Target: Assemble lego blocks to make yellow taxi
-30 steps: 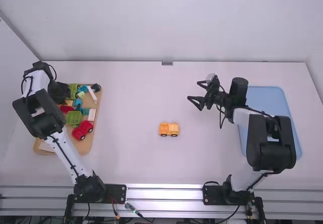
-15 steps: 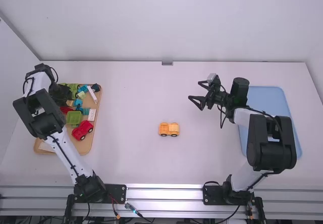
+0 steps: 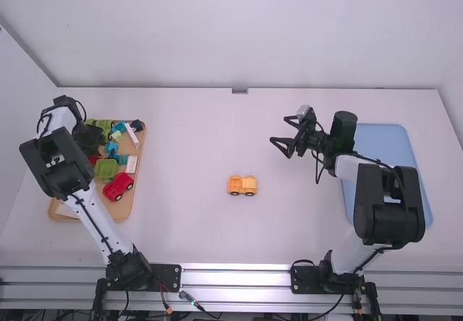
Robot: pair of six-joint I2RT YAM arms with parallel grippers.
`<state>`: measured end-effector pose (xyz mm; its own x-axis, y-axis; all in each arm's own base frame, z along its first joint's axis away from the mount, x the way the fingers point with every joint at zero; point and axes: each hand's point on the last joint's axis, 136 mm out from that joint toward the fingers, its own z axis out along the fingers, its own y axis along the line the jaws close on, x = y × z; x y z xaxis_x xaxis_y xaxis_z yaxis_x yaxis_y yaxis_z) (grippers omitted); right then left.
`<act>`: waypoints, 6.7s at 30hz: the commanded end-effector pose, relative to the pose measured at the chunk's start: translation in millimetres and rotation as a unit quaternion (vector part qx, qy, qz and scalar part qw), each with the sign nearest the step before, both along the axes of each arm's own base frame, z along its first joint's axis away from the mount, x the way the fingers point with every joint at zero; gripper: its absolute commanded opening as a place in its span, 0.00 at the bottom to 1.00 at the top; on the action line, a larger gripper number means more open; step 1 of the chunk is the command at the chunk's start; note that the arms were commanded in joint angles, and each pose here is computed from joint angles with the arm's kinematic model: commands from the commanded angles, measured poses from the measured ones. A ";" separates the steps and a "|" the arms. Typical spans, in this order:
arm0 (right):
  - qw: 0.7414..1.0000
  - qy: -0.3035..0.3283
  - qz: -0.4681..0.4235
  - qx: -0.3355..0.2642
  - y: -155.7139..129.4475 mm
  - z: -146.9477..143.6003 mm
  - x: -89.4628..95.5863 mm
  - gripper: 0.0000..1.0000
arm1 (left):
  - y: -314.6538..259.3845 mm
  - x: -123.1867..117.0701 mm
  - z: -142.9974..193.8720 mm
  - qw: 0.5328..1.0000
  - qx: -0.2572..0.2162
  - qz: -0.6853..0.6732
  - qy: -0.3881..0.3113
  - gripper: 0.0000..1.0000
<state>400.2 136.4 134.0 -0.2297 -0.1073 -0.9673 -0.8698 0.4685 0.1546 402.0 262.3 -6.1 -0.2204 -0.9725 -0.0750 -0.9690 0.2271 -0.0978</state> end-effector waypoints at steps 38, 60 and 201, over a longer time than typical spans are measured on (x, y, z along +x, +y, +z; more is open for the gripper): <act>1.000 -0.002 0.001 0.005 0.1 8.3 -3.7 0.99 | -207.4 -12.4 126.5 0.996 0.089 0.011 -0.025 0.02; 1.000 -0.014 0.003 0.000 0.0 9.4 -3.2 0.99 | -393.1 -81.3 20.7 0.996 -0.083 0.028 -0.020 0.02; 1.000 0.006 0.007 -0.009 0.0 -2.3 -9.0 0.99 | -409.2 -85.9 -0.8 0.983 -0.183 0.035 0.004 0.79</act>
<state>394.6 136.6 124.4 -0.2731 -0.1197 -0.9545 -0.8653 0.4641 0.1894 309.4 -150.1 -14.4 -0.1158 -0.9535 0.2783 -0.9883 0.0825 -0.1285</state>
